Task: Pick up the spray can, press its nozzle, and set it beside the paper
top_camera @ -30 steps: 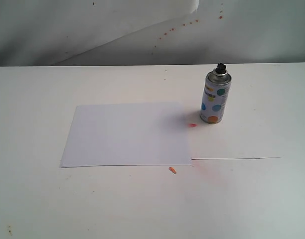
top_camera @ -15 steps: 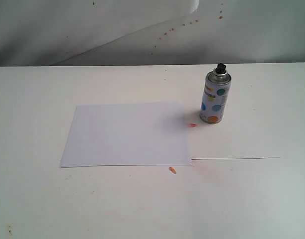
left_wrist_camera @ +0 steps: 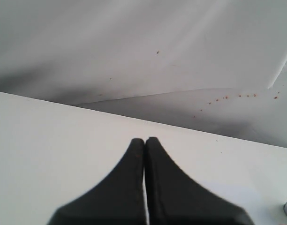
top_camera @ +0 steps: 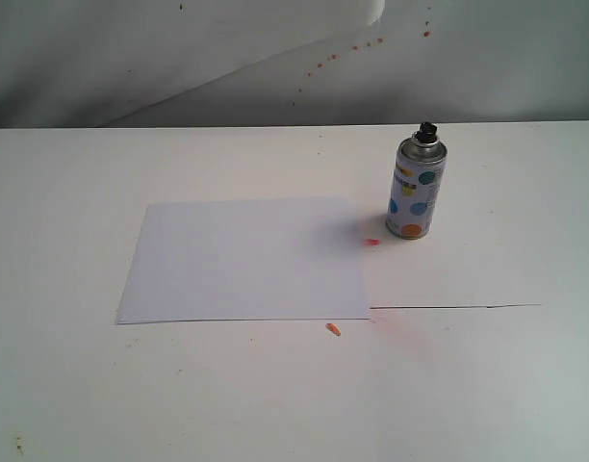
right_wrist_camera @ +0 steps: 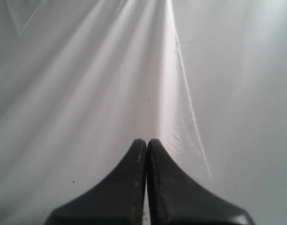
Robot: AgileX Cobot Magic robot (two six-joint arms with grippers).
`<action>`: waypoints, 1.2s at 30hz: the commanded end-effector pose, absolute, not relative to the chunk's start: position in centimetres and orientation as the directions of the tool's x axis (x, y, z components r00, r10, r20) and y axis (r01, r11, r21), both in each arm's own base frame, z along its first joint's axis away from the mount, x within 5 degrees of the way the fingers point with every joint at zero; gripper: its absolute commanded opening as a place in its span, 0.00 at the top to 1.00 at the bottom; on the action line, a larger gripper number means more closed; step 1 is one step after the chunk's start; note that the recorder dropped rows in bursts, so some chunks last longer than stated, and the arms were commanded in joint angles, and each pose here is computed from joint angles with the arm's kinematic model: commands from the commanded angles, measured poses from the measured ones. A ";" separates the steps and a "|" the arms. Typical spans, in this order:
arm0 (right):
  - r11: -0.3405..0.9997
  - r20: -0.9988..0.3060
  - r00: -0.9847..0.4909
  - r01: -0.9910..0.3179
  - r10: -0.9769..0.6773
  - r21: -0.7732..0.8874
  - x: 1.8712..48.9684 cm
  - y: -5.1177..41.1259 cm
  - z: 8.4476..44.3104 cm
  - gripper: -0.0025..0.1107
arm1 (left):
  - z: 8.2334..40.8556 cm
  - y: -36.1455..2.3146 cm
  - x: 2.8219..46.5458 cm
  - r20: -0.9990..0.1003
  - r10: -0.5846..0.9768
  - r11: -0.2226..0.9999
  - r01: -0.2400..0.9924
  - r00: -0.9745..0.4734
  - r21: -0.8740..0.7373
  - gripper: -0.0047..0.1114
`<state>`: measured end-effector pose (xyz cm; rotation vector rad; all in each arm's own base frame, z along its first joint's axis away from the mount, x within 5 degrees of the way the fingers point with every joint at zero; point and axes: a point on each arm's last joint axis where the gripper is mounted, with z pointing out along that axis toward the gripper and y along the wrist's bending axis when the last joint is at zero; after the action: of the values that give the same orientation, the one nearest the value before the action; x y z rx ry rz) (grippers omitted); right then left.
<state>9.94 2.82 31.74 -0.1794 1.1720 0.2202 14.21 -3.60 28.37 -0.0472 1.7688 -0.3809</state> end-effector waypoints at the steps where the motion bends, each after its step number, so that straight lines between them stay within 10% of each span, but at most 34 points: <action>1: 0.965 -0.921 0.383 -0.261 0.074 -0.031 9.8 2.8 31.8 0.98 | 28.4 -3.6 14.2 -0.941 -0.244 0.942 0.172 -0.236 -0.287 0.96; 27: 0.965 -0.921 0.383 -0.261 0.074 -0.031 9.8 2.8 31.8 0.98 | 29.7 -3.2 11.4 -0.994 -0.038 0.962 0.267 -0.099 -0.063 0.96; 36: 0.965 -0.921 0.383 -0.261 0.074 -0.031 9.8 2.8 31.8 0.98 | 21.7 -1.7 6.3 -0.994 -0.012 0.966 0.254 -0.111 -0.040 0.96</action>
<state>9.94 2.82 31.74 -0.1794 1.1720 0.2202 6.65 -1.86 22.91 0.1893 1.6729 -0.2385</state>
